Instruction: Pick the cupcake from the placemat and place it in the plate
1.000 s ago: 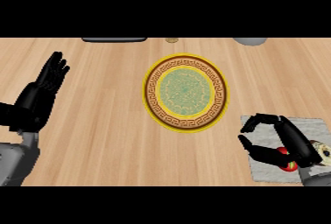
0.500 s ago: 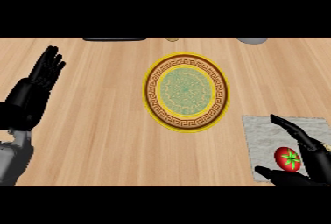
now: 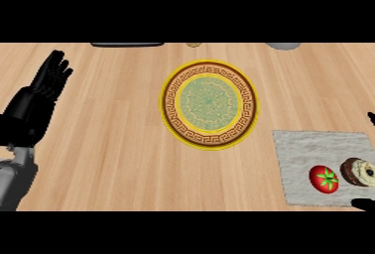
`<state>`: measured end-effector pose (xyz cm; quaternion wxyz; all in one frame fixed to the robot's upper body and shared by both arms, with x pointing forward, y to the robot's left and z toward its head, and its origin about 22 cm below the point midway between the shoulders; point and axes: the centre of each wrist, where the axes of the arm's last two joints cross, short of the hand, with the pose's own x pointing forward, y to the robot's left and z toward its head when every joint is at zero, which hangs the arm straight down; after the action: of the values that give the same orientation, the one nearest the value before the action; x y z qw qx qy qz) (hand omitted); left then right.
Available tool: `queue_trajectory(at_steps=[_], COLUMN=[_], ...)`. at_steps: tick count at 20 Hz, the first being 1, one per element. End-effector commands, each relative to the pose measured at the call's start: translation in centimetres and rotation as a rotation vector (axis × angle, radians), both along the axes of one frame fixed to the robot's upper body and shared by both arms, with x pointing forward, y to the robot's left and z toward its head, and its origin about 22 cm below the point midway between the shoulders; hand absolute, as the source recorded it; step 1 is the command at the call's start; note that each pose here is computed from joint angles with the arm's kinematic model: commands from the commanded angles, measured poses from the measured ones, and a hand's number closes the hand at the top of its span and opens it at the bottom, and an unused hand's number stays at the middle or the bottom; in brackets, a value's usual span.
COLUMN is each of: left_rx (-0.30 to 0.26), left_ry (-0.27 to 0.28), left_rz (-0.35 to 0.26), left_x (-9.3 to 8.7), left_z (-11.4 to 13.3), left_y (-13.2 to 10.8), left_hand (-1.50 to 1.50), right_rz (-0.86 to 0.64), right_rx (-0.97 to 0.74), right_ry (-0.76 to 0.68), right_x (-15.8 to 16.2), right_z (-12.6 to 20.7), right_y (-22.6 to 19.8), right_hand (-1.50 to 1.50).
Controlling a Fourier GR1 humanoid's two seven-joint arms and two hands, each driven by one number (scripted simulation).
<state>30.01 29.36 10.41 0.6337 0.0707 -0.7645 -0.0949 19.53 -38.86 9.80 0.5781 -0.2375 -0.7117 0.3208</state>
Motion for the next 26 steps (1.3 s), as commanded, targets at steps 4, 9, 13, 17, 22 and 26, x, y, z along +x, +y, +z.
queue_trajectory(at_steps=[4,9,13,17,22,26], left_rx=[0.001,0.001,0.001,0.008,-0.006,0.009], left_ry=[0.007,-0.002,-0.006,-0.006,0.008,-0.003], left_rz=[-0.021,-0.020,-0.029,-0.020,-0.026,-0.044], left_x=[-0.6,-0.2,-0.4,0.2,-1.2,0.0], left_z=[-0.3,-1.0,0.0,-0.7,-0.9,-0.9], left_y=[-0.4,-0.3,-1.7,0.0,-0.7,-1.7], left_hand=[0.00,0.00,0.00,0.00,0.00,0.00], right_rz=[-0.083,-0.058,-0.072,-0.124,-0.187,-0.220], right_rx=[-0.406,-0.511,-0.552,-0.568,-0.648,-0.659], right_ry=[0.348,0.545,0.596,0.585,0.622,0.687], right_x=[-0.3,0.3,1.5,1.7,3.4,4.7], right_z=[4.5,7.0,5.5,1.9,2.5,0.5], right_y=[-0.4,0.9,2.3,0.7,0.6,-0.8], right_hand=[-1.50,-1.50,-1.50,-1.50,-1.50,-1.50])
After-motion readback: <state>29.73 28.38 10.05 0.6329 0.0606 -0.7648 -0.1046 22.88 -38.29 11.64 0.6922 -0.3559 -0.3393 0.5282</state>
